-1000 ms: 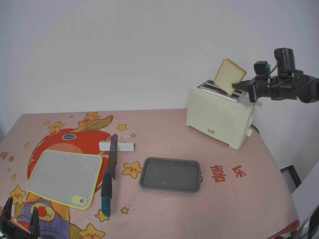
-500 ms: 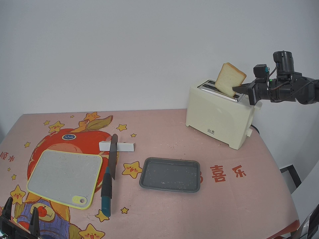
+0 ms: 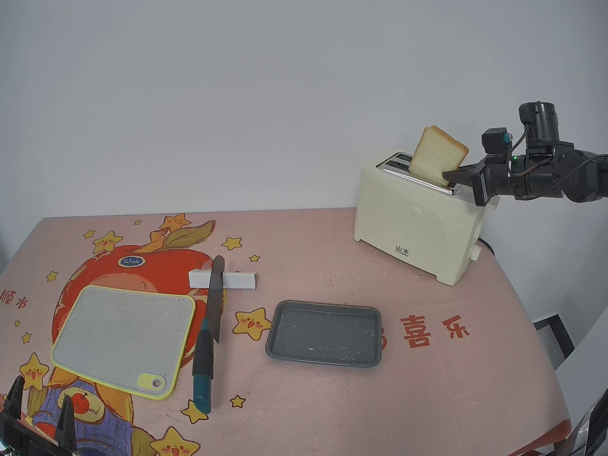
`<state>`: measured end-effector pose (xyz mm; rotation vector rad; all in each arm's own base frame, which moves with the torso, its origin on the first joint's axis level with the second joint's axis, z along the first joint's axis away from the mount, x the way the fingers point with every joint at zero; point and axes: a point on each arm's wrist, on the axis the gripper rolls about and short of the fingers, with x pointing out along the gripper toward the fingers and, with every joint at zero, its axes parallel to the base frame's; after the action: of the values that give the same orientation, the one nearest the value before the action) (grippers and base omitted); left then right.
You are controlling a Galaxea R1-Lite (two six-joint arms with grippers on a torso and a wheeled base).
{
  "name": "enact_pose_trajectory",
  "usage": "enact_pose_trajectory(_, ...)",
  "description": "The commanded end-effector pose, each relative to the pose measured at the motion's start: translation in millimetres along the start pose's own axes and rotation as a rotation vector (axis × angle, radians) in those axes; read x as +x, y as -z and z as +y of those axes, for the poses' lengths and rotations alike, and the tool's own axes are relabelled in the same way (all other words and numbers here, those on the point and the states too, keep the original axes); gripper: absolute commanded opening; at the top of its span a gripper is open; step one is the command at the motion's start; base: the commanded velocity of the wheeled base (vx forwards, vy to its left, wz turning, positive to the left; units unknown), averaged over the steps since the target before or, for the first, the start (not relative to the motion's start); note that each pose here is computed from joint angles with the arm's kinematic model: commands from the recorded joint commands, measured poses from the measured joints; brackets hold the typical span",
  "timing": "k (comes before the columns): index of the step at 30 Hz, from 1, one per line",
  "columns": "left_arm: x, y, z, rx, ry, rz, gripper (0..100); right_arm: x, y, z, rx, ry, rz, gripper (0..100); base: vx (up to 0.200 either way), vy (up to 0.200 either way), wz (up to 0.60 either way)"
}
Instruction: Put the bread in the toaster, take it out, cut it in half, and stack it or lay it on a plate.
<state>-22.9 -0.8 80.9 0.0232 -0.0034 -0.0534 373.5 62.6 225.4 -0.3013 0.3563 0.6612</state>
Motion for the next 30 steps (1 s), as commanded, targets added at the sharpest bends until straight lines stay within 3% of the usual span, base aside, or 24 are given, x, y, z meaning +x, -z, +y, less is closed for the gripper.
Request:
enact_pose_trajectory(1,0.6,5.1,-0.1,-0.001,0.000,0.009,100,1.3,0.0,1.8,-0.002,-0.006,0.000,0,0.000,0.000,0.00)
enact_pose_trajectory(30,0.6,5.1,-0.1,-0.001,-0.001,0.009,100,7.1,2.9,3.4,-0.001,-0.013,0.012,0,0.000,0.000,0.00)
